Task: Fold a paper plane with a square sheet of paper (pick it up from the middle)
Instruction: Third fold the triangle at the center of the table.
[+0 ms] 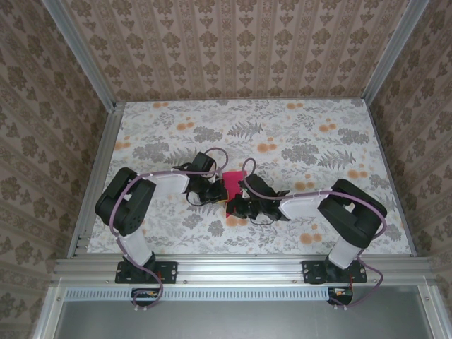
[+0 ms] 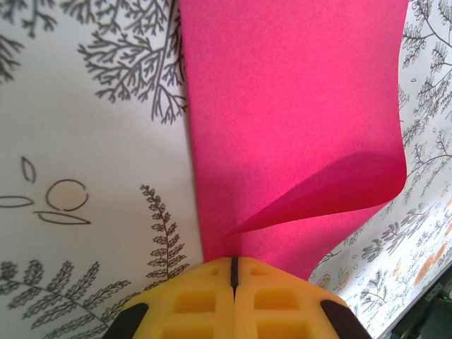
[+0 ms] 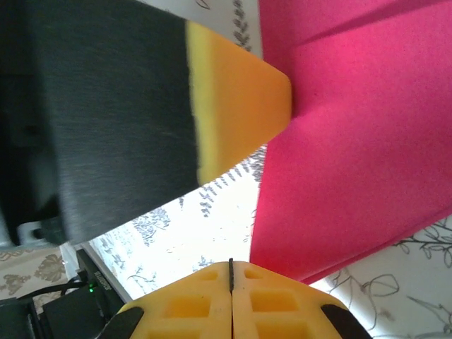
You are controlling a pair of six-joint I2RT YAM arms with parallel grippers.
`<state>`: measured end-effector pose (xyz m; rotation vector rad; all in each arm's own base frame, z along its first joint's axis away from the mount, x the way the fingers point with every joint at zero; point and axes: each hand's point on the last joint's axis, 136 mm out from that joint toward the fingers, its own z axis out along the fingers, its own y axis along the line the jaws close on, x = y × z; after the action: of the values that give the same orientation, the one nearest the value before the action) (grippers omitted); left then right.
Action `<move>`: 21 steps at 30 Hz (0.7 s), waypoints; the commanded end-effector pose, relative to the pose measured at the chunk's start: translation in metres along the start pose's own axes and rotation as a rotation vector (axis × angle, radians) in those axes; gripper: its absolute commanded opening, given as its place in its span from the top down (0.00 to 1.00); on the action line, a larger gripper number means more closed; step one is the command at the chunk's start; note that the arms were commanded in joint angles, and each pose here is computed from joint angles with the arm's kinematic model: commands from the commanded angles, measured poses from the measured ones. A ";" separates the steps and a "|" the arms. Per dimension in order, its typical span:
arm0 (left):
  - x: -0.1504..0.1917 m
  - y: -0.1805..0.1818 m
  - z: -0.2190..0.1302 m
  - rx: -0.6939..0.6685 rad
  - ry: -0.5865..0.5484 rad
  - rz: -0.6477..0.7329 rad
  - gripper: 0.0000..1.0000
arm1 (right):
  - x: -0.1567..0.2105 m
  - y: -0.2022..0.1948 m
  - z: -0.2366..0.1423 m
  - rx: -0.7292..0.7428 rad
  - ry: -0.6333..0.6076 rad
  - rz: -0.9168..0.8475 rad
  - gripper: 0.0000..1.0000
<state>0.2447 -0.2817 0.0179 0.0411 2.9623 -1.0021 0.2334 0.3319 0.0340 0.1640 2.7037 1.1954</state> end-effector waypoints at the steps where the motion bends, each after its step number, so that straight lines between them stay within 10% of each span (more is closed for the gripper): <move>1: 0.012 0.032 0.008 -0.128 0.024 -0.028 0.97 | 0.005 -0.006 0.009 -0.002 0.020 0.025 0.93; 21: 0.012 0.034 0.008 -0.136 0.020 -0.033 0.97 | 0.013 -0.027 0.016 0.090 0.067 0.047 0.93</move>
<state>0.2448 -0.2816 0.0178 0.0410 2.9619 -0.9996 0.2321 0.3305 0.0167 0.2041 2.7491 1.1646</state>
